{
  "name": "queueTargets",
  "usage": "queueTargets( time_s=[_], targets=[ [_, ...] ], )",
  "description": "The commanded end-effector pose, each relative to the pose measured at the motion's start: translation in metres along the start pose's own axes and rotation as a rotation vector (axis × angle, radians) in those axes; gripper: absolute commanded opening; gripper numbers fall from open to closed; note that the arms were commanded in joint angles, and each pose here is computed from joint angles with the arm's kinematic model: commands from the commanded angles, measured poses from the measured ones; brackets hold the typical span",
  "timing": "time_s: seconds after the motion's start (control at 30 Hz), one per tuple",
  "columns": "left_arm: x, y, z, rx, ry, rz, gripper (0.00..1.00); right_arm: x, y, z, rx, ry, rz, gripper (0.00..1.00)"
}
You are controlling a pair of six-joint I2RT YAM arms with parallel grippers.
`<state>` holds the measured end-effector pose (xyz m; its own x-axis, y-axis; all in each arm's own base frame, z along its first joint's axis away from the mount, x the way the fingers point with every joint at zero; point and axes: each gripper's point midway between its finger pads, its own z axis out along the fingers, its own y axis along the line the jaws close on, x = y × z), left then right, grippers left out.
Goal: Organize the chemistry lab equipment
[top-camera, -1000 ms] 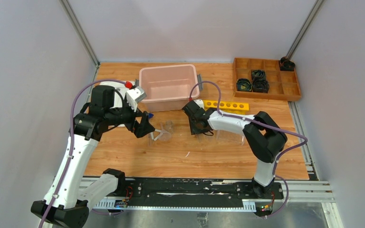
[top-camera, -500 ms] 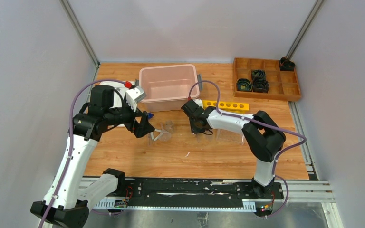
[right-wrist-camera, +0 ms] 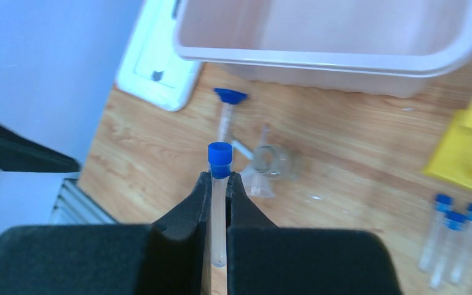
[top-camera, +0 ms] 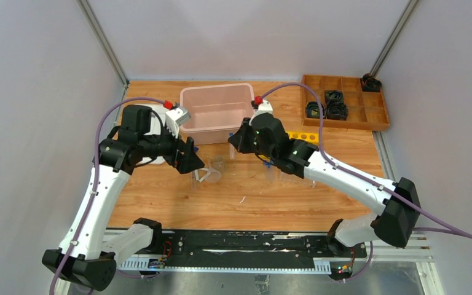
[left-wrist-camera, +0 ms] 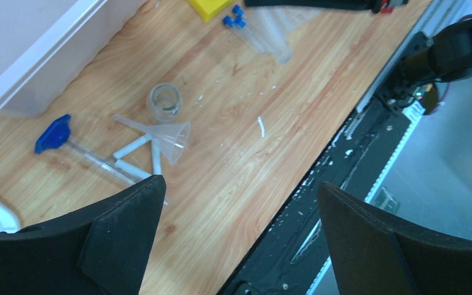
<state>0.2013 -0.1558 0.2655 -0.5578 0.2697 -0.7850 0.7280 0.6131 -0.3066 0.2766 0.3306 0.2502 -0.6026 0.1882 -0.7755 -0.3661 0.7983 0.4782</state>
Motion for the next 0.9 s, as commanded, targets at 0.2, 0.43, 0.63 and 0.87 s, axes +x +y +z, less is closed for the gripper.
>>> queueTargets(
  time_s=[0.2, 0.43, 0.63, 0.87],
  targets=[
    [-0.014, -0.034, -0.009, 0.153, -0.058, 0.003, 0.90, -0.020, 0.114, -0.010, -0.302, -0.151, 0.111, 0.00],
    [-0.011, -0.036, -0.006, 0.178, -0.049, -0.002, 0.78, -0.031, 0.147, -0.028, -0.396, -0.207, 0.118, 0.00],
    [-0.014, -0.037, -0.006, 0.191, -0.049, -0.006, 0.62, -0.031, 0.155, -0.032, -0.424, -0.223, 0.110, 0.00],
    [-0.017, -0.034, -0.006, 0.177, -0.055, 0.025, 0.27, -0.027, 0.158, -0.034, -0.436, -0.238, 0.092, 0.00]
  ],
)
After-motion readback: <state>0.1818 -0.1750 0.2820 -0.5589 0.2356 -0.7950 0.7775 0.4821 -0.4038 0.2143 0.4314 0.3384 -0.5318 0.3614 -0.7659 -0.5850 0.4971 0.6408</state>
